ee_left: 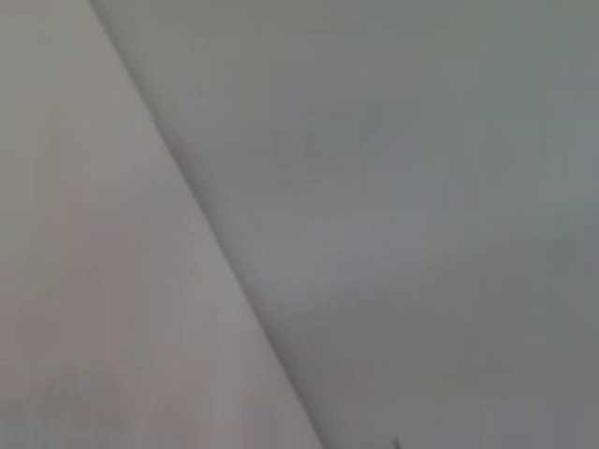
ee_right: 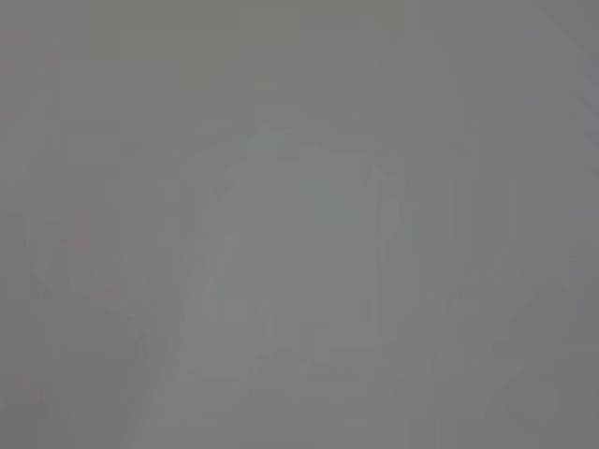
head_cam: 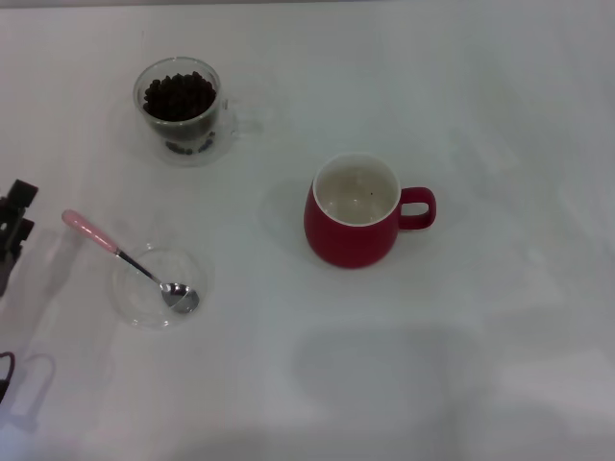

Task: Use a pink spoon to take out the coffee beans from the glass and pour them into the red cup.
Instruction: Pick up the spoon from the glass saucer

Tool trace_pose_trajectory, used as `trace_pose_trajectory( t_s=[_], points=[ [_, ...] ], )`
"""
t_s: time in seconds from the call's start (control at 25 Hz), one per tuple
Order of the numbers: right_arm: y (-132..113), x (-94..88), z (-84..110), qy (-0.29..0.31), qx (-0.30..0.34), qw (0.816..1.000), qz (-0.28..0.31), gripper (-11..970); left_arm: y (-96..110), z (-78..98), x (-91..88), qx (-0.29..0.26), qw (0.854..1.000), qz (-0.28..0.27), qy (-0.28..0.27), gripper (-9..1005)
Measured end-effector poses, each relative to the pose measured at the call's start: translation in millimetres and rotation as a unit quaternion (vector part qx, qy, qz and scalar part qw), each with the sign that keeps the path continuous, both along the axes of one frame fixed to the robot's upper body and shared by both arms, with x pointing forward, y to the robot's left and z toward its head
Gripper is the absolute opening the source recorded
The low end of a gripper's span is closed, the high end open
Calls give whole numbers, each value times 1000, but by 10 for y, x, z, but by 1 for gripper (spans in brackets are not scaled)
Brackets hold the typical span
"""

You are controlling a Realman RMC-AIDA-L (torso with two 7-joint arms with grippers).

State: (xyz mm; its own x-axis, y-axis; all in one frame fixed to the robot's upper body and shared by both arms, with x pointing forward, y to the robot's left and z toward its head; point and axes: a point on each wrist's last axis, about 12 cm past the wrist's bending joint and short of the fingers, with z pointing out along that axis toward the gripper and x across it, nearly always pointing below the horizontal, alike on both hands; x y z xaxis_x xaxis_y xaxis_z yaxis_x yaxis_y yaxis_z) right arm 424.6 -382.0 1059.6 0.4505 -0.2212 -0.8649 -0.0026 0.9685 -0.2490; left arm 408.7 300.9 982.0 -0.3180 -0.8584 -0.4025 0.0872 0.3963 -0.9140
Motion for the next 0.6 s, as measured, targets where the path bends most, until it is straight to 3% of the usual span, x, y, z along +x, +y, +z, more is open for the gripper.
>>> trace_pose_trajectory(
  t_s=[0.6],
  points=[
    [20,-118,7,-15,1,1000,5,736,-91,-39,226,7,996,-74,48,877]
  ],
)
